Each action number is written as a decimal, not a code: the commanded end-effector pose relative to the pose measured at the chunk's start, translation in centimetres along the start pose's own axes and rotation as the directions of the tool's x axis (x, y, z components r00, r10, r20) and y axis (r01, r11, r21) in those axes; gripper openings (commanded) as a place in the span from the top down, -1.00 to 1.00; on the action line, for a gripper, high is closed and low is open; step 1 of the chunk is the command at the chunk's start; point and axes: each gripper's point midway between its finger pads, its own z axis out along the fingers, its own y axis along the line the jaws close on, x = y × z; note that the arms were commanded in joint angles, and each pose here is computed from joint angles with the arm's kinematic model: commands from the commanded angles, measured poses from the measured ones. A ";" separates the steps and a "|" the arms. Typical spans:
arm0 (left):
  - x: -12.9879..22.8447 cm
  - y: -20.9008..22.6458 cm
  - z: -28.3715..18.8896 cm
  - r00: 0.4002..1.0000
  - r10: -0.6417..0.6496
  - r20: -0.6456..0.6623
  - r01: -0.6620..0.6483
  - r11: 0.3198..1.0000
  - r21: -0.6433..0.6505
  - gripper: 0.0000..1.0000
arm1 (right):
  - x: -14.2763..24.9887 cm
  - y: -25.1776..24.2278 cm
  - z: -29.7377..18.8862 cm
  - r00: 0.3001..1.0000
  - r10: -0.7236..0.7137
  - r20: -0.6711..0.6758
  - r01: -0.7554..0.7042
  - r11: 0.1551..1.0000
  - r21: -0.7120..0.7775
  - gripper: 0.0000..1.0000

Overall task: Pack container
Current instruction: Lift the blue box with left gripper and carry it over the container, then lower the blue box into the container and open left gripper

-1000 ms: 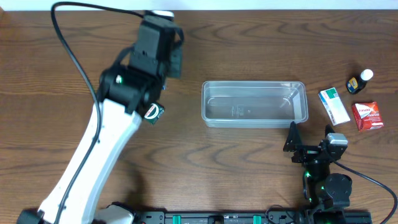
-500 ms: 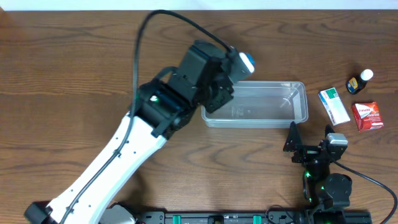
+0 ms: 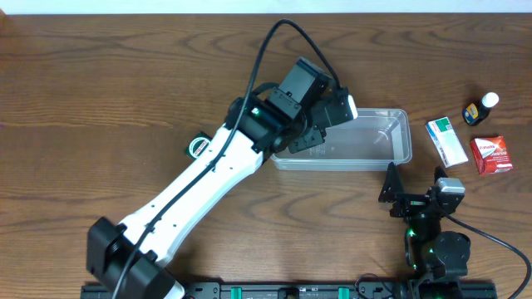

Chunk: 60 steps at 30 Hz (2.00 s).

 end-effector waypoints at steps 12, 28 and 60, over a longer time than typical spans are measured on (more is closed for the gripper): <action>-0.6 -1.1 3.1 0.977 0.212 0.034 -0.214 0.974 0.078 0.72 | 0.0 -0.3 0.0 1.000 0.014 0.002 -0.014 1.000 0.014 -0.98; 0.1 -1.2 6.6 0.976 0.216 0.009 -0.216 0.971 0.102 0.71 | 0.0 -0.3 0.0 1.000 0.014 0.002 -0.014 1.000 0.014 -0.98; 4.6 1.5 10.2 0.980 0.184 -0.079 -0.173 0.977 0.125 0.72 | 0.0 -0.3 0.0 1.000 0.014 0.002 -0.014 1.000 0.014 -0.98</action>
